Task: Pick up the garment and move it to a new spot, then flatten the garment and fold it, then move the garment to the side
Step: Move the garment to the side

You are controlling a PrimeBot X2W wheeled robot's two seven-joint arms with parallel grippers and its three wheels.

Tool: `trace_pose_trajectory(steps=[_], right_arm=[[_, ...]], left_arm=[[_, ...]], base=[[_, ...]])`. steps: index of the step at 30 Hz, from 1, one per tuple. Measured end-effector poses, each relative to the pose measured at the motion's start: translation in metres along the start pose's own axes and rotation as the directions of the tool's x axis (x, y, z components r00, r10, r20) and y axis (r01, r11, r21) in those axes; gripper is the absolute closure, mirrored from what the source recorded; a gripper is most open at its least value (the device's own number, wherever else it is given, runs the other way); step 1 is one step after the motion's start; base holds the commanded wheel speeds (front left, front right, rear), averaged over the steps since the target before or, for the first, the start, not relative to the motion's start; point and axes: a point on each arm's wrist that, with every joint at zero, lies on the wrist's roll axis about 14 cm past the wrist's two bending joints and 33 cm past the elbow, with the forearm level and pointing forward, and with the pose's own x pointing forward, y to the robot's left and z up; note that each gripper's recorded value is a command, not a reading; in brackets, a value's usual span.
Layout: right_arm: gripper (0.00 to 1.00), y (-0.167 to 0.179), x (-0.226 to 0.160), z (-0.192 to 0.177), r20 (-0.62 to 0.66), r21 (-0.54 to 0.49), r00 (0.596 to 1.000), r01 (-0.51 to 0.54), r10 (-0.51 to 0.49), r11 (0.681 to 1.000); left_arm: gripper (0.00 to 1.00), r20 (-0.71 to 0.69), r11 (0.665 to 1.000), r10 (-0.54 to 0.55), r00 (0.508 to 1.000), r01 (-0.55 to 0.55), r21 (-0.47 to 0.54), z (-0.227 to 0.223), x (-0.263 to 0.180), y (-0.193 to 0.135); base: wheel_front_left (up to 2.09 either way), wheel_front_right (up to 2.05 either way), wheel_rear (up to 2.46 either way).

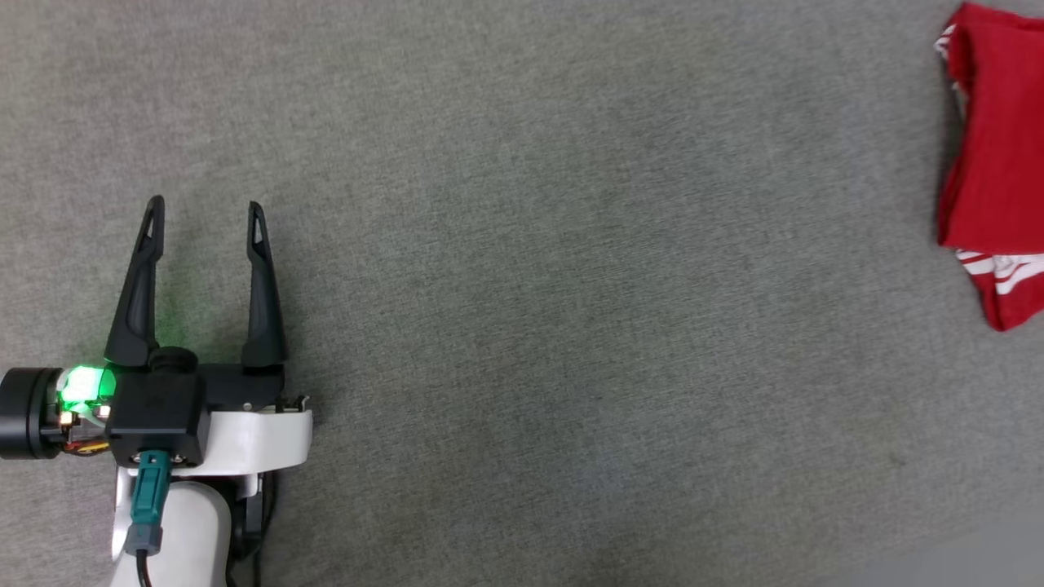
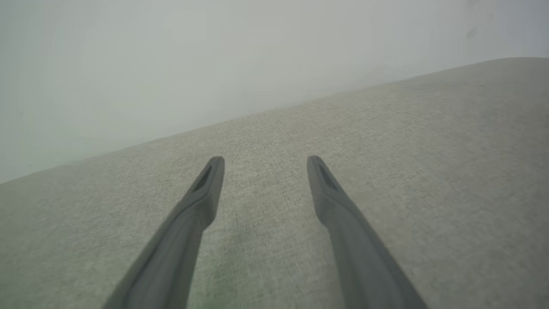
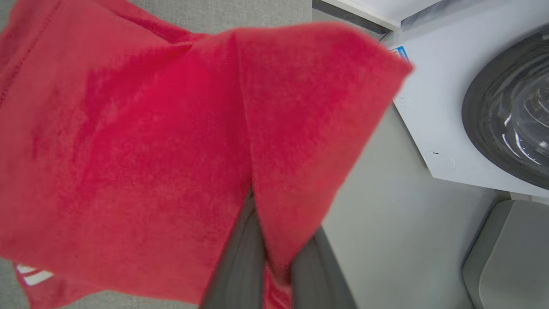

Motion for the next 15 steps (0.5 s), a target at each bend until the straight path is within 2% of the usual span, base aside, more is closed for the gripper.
trace_pose_trajectory(steps=[4,5,6,10,15], right_arm=[[1.00,0.013,0.020,-0.007,-0.011,0.037,1.000,-0.012,0.013,0.999],[0.87,0.012,0.021,-0.007,-0.002,0.045,1.000,-0.004,0.004,0.999],[0.00,0.010,0.022,-0.005,0.010,0.060,1.000,0.002,-0.003,0.998],[0.00,0.000,0.016,0.003,0.065,0.077,0.997,0.037,-0.042,0.996],[0.00,-0.010,-0.012,0.047,0.289,0.009,0.954,0.081,-0.080,0.997]], left_arm=[[0.00,-0.013,1.000,0.006,1.000,-0.006,-0.001,-0.009,0.001,0.002],[0.00,-0.013,1.000,0.006,1.000,-0.007,-0.001,-0.009,0.001,0.002],[0.00,-0.012,1.000,0.007,1.000,-0.007,-0.001,-0.008,0.001,0.002],[0.00,-0.001,1.000,0.021,1.000,-0.021,0.001,0.001,-0.001,0.004],[0.00,0.011,0.999,0.051,0.999,-0.051,0.001,0.018,-0.011,0.008]], base=[[0.00,0.00,0.00],[0.00,0.00,0.00],[0.00,0.00,0.00],[0.00,0.00,0.00],[0.00,0.00,0.00]])
